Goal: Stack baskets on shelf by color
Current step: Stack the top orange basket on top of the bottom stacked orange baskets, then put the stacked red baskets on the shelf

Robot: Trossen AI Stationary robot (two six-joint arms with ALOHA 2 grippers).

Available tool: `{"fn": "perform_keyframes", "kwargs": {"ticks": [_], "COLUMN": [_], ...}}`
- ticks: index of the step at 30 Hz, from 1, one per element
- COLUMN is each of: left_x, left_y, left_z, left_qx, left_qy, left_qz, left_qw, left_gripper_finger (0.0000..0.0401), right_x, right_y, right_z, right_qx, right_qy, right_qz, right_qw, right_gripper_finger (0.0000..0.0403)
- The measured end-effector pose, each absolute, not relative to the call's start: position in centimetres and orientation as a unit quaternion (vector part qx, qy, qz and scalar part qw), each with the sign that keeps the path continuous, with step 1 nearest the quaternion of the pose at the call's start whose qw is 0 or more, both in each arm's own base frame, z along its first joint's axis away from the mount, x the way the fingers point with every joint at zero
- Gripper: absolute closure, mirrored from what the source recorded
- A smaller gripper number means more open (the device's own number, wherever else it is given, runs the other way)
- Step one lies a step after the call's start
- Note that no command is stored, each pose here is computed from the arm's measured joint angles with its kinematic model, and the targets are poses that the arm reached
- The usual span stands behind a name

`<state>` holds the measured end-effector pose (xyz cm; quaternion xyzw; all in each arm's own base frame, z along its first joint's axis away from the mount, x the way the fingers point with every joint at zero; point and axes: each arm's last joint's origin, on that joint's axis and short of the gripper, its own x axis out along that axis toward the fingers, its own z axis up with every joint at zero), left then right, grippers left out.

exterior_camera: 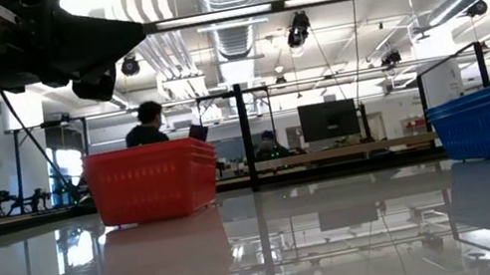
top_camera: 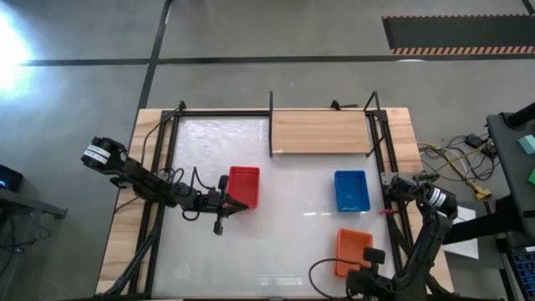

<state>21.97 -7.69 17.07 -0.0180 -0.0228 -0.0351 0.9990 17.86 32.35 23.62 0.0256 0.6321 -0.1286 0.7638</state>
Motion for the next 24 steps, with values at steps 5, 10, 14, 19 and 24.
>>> {"fn": "perform_keyframes", "kwargs": {"ticks": [5, 10, 14, 19, 24], "left_x": [22.0, 22.1, 22.1, 22.1, 22.1], "left_y": [-7.7, -7.7, -7.7, -7.7, -7.7], "left_z": [17.1, 17.2, 17.2, 17.2, 17.2], "left_qx": [-0.018, -0.019, -0.019, -0.019, -0.019], "left_qy": [-0.023, -0.025, -0.025, -0.025, -0.025], "left_qz": [-0.035, -0.035, -0.035, -0.035, -0.036], "left_qw": [0.999, 0.999, 0.999, 0.999, 0.999], "left_gripper_finger": [0.0401, 0.0401, 0.0401, 0.0401, 0.0401], "right_x": [17.7, 17.6, 17.5, 17.5, 17.9], "right_y": [32.2, 32.2, 32.1, 32.0, 32.2], "right_z": [23.6, 23.8, 24.4, 24.9, 24.5], "right_qx": [0.037, 0.046, 0.071, 0.080, 0.053], "right_qy": [0.635, 0.647, 0.648, 0.640, 0.607], "right_qz": [-0.151, -0.145, -0.141, -0.137, -0.112], "right_qw": [0.757, 0.747, 0.745, 0.752, 0.785], "right_gripper_finger": [0.0339, 0.0296, 0.0286, 0.0304, 0.0351]}}
